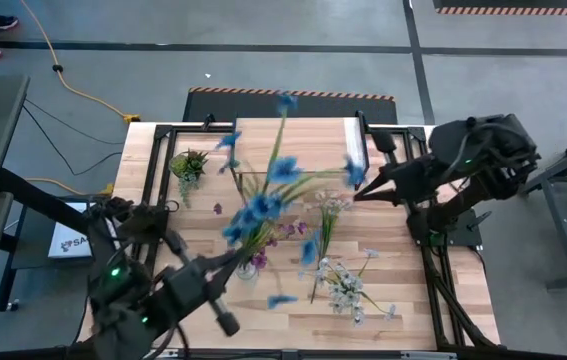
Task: Pick and place flowers into a vace then onto a shelf
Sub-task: Put the blue flowers into the left transparent vase
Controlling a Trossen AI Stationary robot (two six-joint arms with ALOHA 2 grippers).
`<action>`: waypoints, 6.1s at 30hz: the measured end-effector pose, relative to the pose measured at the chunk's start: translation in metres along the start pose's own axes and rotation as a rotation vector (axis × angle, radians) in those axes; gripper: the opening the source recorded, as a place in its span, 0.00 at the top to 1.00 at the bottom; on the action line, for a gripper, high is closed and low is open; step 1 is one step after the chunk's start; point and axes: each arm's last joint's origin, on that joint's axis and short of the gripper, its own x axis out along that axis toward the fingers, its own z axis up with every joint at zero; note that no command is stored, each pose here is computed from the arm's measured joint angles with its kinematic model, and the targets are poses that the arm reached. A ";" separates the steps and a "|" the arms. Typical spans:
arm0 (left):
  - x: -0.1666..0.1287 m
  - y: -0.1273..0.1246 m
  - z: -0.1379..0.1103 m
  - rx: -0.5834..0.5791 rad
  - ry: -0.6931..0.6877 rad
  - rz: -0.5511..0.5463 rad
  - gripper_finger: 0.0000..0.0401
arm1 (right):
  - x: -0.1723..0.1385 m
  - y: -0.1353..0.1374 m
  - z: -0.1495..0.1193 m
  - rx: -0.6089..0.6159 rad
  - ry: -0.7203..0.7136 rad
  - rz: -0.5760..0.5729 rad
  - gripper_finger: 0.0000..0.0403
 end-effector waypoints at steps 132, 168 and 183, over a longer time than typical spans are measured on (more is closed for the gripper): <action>-0.008 0.001 -0.042 0.152 -0.003 -0.026 0.94 | 0.157 0.001 0.041 -0.028 -0.343 0.250 0.73; -0.015 0.000 -0.040 0.160 -0.006 -0.045 0.94 | 0.186 -0.020 0.053 0.024 -0.614 0.378 0.73; -0.015 -0.001 -0.041 0.158 -0.005 -0.047 0.94 | 0.212 -0.012 0.051 0.086 -0.608 0.413 0.73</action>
